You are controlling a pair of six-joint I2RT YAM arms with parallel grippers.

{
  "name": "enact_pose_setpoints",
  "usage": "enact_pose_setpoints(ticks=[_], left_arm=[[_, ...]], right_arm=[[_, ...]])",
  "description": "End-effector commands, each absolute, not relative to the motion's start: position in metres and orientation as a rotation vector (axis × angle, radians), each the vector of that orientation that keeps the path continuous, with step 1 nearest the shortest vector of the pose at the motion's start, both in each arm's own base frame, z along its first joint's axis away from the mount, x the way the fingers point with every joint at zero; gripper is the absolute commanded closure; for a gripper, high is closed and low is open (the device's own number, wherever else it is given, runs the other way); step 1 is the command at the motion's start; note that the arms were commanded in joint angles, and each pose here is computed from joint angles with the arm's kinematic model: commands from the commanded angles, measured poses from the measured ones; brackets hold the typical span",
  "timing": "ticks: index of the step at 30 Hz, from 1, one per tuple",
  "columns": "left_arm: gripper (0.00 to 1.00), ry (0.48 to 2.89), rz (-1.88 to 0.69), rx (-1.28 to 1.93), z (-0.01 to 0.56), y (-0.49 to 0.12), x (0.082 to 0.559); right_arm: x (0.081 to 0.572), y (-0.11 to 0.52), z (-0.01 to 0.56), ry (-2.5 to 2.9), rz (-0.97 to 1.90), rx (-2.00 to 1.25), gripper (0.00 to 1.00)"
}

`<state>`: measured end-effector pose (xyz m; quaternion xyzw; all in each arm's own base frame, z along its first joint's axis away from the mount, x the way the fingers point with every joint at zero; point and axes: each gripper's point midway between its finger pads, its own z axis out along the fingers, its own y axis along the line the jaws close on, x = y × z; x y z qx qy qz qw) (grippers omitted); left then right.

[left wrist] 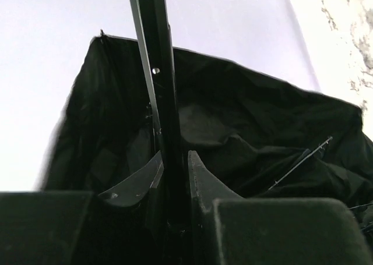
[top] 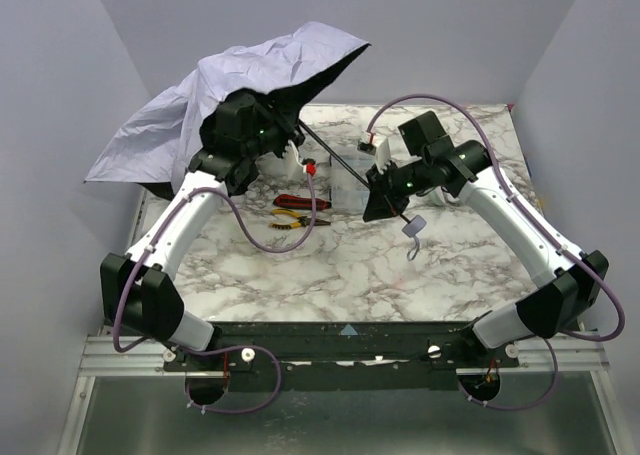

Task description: Open the umbrella

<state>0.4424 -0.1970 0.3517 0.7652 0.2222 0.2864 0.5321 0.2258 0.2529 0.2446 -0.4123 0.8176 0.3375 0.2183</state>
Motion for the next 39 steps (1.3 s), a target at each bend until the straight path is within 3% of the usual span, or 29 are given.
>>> enact_pose_setpoints(ticks=[1,21,39], left_arm=[[0.80,0.814,1.200,1.631,0.393,-0.074,0.506],[0.75,0.951,1.387,1.637,0.390,0.018,0.540],[0.73,1.028,1.576,1.508,0.435,0.102,0.568]], right_arm=[[0.159,0.247,0.268,2.114,1.121,-1.418,1.00],[0.155,0.235,0.256,2.223,1.083,-1.343,1.00],[0.148,0.221,0.239,2.295,1.026,-1.374,1.00]])
